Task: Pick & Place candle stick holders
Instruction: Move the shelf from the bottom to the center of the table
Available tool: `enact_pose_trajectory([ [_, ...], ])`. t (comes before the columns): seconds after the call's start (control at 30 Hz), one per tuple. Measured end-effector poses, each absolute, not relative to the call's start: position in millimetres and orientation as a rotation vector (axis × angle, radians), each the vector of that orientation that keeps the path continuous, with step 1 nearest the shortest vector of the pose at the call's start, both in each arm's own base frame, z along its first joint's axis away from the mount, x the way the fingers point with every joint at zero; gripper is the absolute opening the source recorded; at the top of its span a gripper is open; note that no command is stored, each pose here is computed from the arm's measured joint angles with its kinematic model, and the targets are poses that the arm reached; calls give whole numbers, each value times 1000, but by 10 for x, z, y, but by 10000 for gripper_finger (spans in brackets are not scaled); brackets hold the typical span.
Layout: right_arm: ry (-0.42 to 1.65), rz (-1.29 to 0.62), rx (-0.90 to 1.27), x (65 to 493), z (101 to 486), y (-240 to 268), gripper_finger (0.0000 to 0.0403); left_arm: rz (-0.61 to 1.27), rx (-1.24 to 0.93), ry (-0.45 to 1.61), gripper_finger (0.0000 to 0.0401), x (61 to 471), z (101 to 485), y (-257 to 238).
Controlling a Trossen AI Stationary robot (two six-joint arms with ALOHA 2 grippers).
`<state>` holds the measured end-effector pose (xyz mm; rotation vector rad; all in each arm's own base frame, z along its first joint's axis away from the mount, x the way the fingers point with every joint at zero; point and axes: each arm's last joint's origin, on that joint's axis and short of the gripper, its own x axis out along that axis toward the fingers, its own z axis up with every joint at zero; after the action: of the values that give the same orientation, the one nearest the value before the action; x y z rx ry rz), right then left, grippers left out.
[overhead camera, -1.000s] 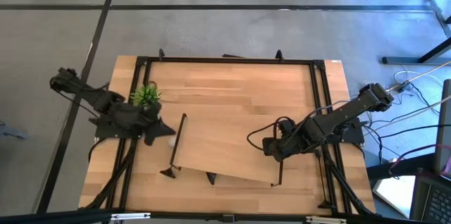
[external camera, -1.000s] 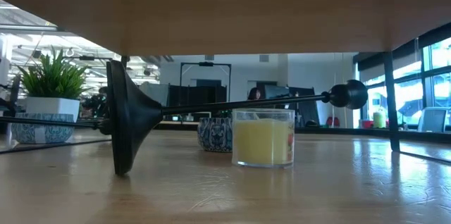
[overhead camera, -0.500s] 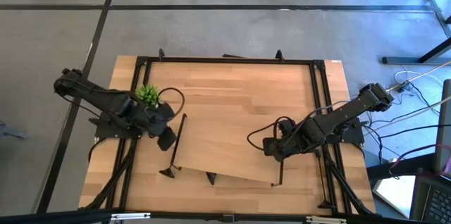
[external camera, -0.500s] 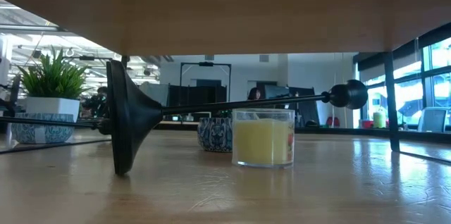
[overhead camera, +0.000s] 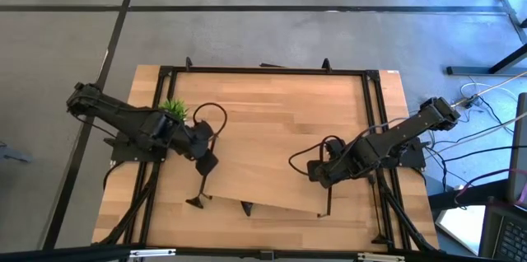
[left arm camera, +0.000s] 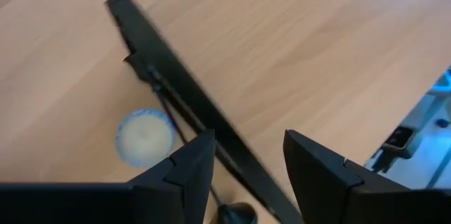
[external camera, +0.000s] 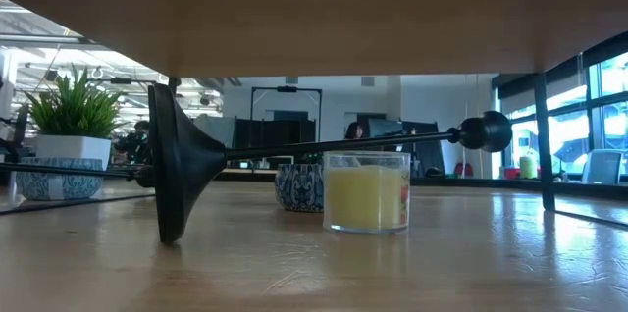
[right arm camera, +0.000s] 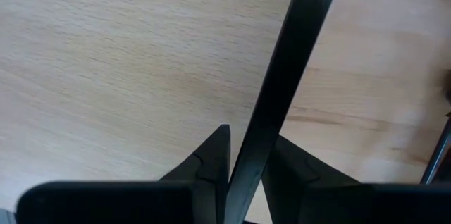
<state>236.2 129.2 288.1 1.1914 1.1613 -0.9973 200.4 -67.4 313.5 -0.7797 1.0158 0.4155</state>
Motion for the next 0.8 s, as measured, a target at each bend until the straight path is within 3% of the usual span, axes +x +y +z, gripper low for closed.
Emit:
enact_pose_trajectory([
  [0.5, 1164, -1009, 1184, 2355, 2879, 1282, 72, 413, -769, 1061, 167, 2146, 3047, -681],
  [0.8, 1158, -1006, 1188, 2360, 2879, 1282, 72, 498, -743, 1119, 167, 1957, 3138, -610],
])
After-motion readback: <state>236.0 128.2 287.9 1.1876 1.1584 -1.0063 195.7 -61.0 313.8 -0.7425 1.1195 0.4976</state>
